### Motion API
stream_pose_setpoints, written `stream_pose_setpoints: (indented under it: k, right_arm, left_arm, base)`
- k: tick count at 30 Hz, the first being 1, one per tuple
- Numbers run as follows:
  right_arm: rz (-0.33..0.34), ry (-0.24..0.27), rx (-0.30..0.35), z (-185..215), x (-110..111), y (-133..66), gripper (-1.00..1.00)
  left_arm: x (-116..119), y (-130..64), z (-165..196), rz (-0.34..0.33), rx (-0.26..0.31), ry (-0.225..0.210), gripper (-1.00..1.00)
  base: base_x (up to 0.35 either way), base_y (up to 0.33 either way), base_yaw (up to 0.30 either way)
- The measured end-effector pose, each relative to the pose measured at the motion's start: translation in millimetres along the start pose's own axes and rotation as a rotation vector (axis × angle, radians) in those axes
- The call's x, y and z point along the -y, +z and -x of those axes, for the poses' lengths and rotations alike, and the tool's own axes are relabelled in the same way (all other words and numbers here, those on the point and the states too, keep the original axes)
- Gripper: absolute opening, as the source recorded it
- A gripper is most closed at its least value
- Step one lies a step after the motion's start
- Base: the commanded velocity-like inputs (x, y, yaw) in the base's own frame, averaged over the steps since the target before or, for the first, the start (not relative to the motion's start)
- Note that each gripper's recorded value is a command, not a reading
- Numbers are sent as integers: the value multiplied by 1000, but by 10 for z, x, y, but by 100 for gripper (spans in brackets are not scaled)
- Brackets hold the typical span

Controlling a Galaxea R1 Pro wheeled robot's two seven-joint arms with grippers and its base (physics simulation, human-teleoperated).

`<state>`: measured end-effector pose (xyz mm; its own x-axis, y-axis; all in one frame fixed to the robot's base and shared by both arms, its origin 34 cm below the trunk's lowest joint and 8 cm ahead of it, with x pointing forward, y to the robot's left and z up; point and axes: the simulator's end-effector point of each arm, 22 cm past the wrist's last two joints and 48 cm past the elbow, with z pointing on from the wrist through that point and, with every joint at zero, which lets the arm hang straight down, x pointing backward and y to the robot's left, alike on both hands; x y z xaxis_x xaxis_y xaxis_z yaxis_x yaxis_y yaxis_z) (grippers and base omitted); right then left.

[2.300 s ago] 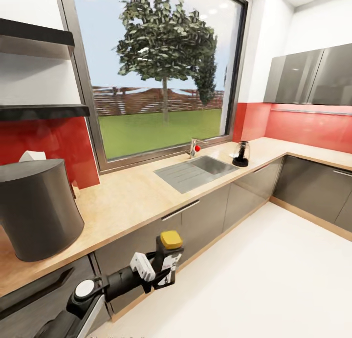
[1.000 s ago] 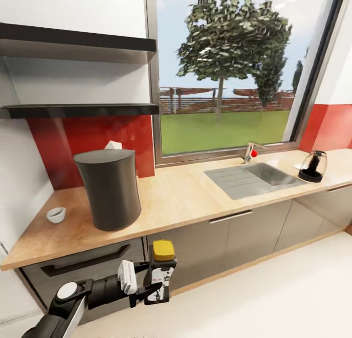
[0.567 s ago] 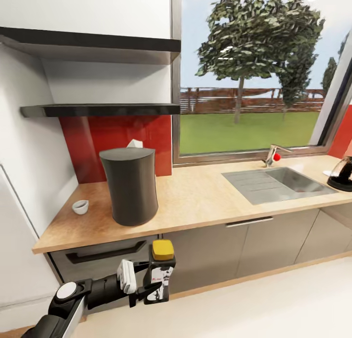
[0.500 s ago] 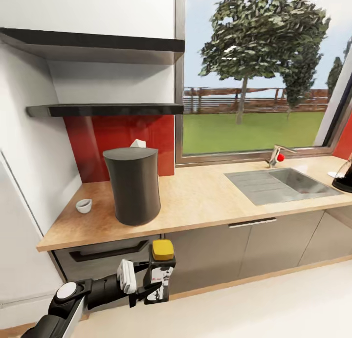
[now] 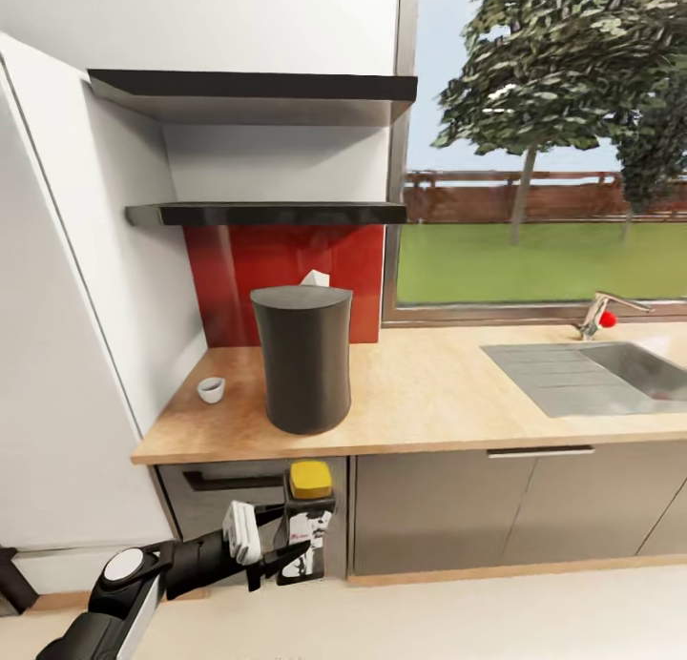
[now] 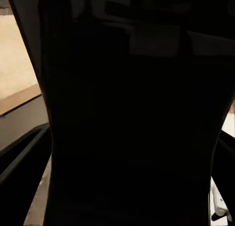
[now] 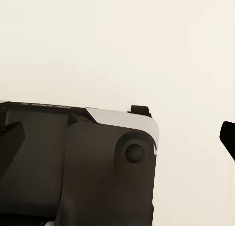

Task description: Set up a coffee station on the kitchen countertop: keep the coffee maker on the countertop, move the bottle of coffee from the kitchen shelf to the counter next to the coffee maker, place a paper coffee filter on top of the coffee maker, put the saucer next to the coffee maker with the coffee cup on the saucer, and place the electric kettle next to the coffee maker.

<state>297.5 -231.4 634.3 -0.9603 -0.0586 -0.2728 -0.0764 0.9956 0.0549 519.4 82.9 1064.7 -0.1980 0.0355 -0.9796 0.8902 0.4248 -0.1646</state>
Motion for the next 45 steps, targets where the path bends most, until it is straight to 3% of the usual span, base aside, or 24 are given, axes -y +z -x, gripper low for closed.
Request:
stream_pose_setpoints:
  k: [5,11,15,21,25,30,33,35,39,45]
  right_arm:
    - [1,0,3,10,-3,0,100]
    - [0,-4,5,17,2,0,100]
    - [1,-4,6,23,0,0,100]
    - [1,-4,8,25,0,0,100]
    - [0,-5,7,20,3,0,100]
    - [-9,-12,-2,-20,68,-4,100]
    - [-24,-16,-14,-78,171,-12,100]
    - [-43,-19,-32,-163,291,-25,100]
    - [-55,-22,-40,-197,375,-35,100]
    - [-57,-23,-55,-292,393,-45,100]
  left_arm:
    - [-80,-30,35,17,-16,-45,-100]
    - [-601,-272,542,125,32,-52,-100]
    - [-812,-365,886,159,58,-62,-100]
    - [-970,-410,1222,183,89,-28,-100]
    - [-1192,-679,1295,265,132,-32,-100]
    - [-1444,-891,1242,376,139,-39,-100]
    - [-1538,-933,1258,426,148,-11,-100]
    - [-1663,-982,1313,501,172,43,-100]
    - [-1740,-1016,1336,547,186,62,-100]
    - [-1886,-1113,1239,624,178,49,-100]
  base:
    - [0,0,187]
    - [0,0,15]
    - [0,0,1]
    - [0,0,0]
    - [0,0,0]
    - [0,0,0]
    - [0,0,0]
    - [0,0,0]
    - [0,0,0]
    - [0,0,0]
